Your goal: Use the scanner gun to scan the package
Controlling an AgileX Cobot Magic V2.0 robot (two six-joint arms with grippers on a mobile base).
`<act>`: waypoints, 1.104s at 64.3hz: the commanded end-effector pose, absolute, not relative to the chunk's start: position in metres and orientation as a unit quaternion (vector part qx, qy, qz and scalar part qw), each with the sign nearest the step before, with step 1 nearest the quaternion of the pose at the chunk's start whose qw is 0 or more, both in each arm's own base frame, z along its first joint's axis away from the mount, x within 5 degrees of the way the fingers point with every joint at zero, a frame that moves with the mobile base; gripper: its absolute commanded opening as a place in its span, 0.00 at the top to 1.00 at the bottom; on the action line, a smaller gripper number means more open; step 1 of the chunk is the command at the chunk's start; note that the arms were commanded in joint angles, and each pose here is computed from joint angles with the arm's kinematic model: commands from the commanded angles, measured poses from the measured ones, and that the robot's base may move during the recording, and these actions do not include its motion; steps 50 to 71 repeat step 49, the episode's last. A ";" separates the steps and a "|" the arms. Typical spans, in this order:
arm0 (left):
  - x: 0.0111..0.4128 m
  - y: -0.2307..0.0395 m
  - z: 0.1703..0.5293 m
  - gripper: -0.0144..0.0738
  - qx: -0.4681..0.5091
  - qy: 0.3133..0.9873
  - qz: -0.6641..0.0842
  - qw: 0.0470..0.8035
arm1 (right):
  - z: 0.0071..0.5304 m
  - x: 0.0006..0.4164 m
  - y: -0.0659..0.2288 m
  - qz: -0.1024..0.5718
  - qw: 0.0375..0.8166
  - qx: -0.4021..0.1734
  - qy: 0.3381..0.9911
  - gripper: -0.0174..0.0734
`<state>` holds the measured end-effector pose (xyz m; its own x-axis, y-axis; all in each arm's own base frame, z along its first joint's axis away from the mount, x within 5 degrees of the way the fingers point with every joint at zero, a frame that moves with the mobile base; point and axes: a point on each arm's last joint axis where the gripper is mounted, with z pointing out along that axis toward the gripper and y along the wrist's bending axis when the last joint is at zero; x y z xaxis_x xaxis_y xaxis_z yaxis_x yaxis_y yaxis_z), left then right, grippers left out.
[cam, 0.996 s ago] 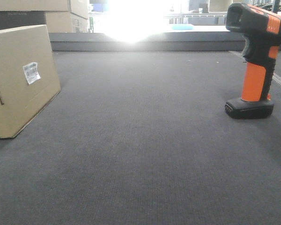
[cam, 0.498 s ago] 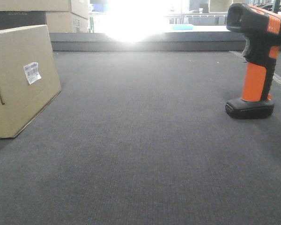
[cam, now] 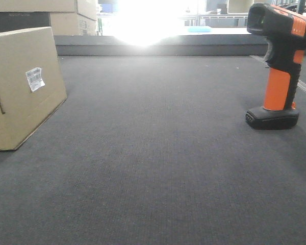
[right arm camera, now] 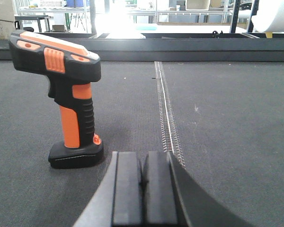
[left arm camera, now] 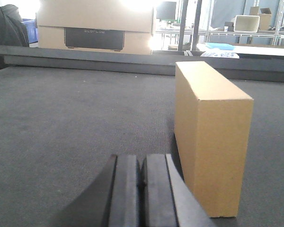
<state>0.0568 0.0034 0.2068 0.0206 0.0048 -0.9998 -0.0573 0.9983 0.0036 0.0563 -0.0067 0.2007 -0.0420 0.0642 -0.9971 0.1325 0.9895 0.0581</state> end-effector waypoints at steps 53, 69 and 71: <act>0.056 0.003 0.210 0.96 -0.019 0.689 0.022 0.724 | 0.204 0.056 -0.007 -0.032 0.700 0.069 0.710 0.98; 0.056 0.003 0.210 0.96 -0.019 0.689 0.022 0.724 | 0.204 0.056 -0.007 -0.032 0.700 0.069 0.710 0.98; 0.056 0.003 0.210 0.96 -0.019 0.689 0.022 0.724 | 0.204 0.056 -0.007 -0.032 0.700 0.069 0.710 0.98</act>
